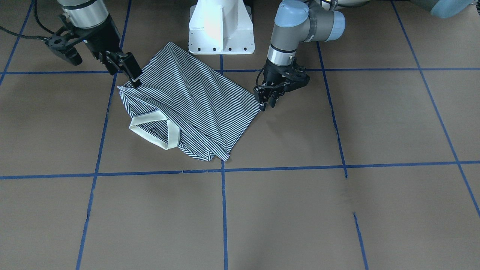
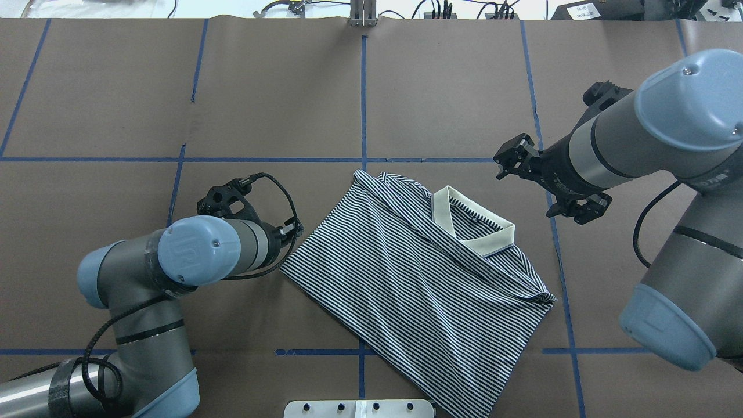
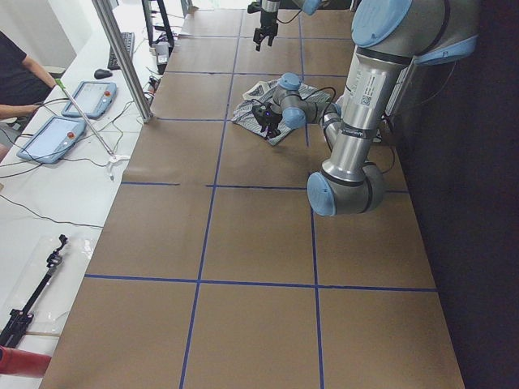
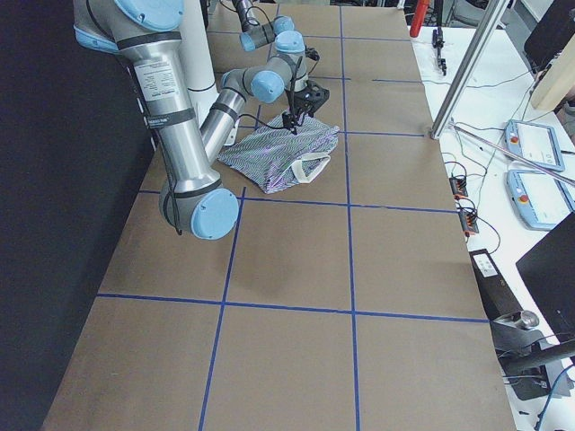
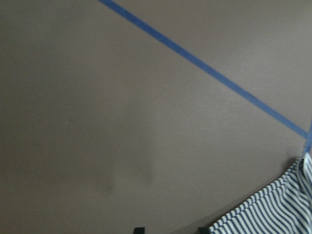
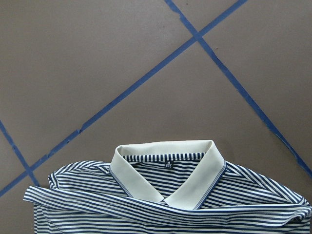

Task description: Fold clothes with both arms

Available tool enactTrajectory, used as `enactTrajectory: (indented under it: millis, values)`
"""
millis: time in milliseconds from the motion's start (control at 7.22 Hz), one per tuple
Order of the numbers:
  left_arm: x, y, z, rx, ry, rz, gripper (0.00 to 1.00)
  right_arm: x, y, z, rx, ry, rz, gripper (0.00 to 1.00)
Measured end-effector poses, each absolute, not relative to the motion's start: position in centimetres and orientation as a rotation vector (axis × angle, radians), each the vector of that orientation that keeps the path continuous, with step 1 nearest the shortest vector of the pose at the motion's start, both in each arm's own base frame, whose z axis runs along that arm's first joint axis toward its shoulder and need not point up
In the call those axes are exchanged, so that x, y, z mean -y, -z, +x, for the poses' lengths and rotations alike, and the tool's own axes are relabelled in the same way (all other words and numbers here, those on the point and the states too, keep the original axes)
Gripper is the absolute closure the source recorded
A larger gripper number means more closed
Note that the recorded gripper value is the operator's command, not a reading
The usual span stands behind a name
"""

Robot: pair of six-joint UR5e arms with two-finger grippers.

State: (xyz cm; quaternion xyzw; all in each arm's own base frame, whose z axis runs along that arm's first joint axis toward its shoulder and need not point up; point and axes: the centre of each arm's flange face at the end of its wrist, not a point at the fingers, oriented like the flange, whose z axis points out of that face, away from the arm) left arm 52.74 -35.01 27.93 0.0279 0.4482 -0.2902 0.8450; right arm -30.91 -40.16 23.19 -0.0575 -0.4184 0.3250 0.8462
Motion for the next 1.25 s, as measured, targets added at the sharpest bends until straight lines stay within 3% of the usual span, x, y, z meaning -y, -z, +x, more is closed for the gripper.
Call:
enactTrajectory:
  millis: [554, 692, 831, 1246]
  values:
    - [32.6, -29.2, 55.1, -0.896, 0.593, 0.071, 0.52, 40.8, -23.5, -30.6, 0.879, -0.696, -0.12, 0.0]
    - [32.5, -29.6, 55.7, -0.885, 0.591, 0.069, 0.72, 40.8, -23.5, -30.7, 0.877, -0.696, -0.123, 0.0]
    - [32.5, -29.7, 56.0, -0.879, 0.591, 0.068, 1.0, 40.8, -23.5, -30.7, 0.877, -0.695, -0.125, 0.0]
    - [32.8, -29.2, 55.6, -0.889, 0.597, 0.071, 1.0, 40.8, -23.6, -30.7, 0.876, -0.695, -0.128, 0.0]
